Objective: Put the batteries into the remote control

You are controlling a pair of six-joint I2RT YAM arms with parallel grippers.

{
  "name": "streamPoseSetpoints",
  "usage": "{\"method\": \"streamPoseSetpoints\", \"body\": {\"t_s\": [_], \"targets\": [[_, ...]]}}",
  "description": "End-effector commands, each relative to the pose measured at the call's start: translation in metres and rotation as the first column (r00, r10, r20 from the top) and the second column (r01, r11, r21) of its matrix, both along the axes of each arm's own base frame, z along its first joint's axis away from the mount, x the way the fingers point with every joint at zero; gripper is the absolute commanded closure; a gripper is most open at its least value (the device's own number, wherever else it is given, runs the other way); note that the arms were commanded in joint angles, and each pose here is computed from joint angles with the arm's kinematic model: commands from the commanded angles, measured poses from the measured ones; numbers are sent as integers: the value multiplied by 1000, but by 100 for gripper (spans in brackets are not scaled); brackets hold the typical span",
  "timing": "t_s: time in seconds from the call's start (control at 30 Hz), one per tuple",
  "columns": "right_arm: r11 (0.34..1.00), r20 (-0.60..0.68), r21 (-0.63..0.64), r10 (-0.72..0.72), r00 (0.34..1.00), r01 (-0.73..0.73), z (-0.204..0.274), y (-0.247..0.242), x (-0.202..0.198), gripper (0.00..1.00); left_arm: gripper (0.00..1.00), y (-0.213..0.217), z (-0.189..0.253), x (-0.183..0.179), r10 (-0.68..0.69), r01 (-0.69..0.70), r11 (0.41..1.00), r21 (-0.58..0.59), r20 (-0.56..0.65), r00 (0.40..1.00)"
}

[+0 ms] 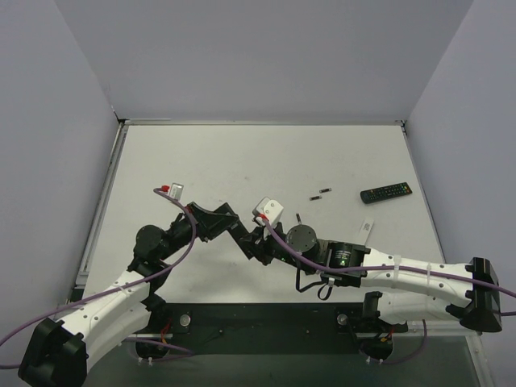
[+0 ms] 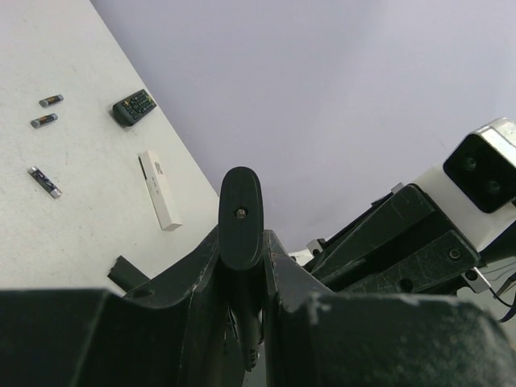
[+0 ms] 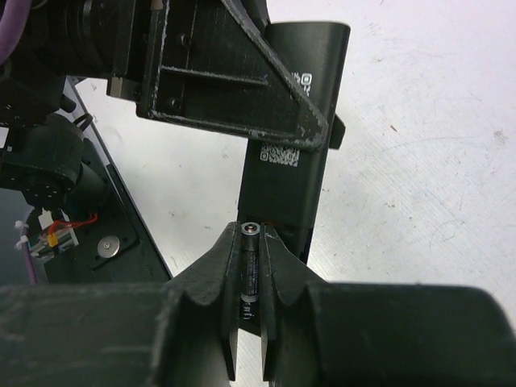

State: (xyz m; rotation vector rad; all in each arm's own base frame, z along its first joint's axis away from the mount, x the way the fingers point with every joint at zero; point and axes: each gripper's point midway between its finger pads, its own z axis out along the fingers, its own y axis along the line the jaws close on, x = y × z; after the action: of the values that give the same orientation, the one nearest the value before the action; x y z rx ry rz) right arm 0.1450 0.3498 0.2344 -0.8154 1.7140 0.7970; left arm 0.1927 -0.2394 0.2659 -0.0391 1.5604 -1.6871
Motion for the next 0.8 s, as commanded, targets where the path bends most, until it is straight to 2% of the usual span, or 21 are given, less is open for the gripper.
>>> {"method": "streamPoseSetpoints", "body": {"t_s": [0.0,0.3,0.57,0.77], "targets": [[1000,3,10,-7,1000,7,-3,-5,-2,100,100,8,47,-7,27,-12,992,-128,115,993],[1000,-9,0,-22,1000,22,-11,-10,-2,100,100,12,58,-9,33,-11,986,-168,126,992],[1000,-8,7,-27,1000,27,-6,-10,-1,82,100,8,51,-9,14,2,990,-142,116,993],[999,-2,5,-35,999,35,-3,-9,1,76,100,6,36,-7,6,3,994,-109,80,997]]}}
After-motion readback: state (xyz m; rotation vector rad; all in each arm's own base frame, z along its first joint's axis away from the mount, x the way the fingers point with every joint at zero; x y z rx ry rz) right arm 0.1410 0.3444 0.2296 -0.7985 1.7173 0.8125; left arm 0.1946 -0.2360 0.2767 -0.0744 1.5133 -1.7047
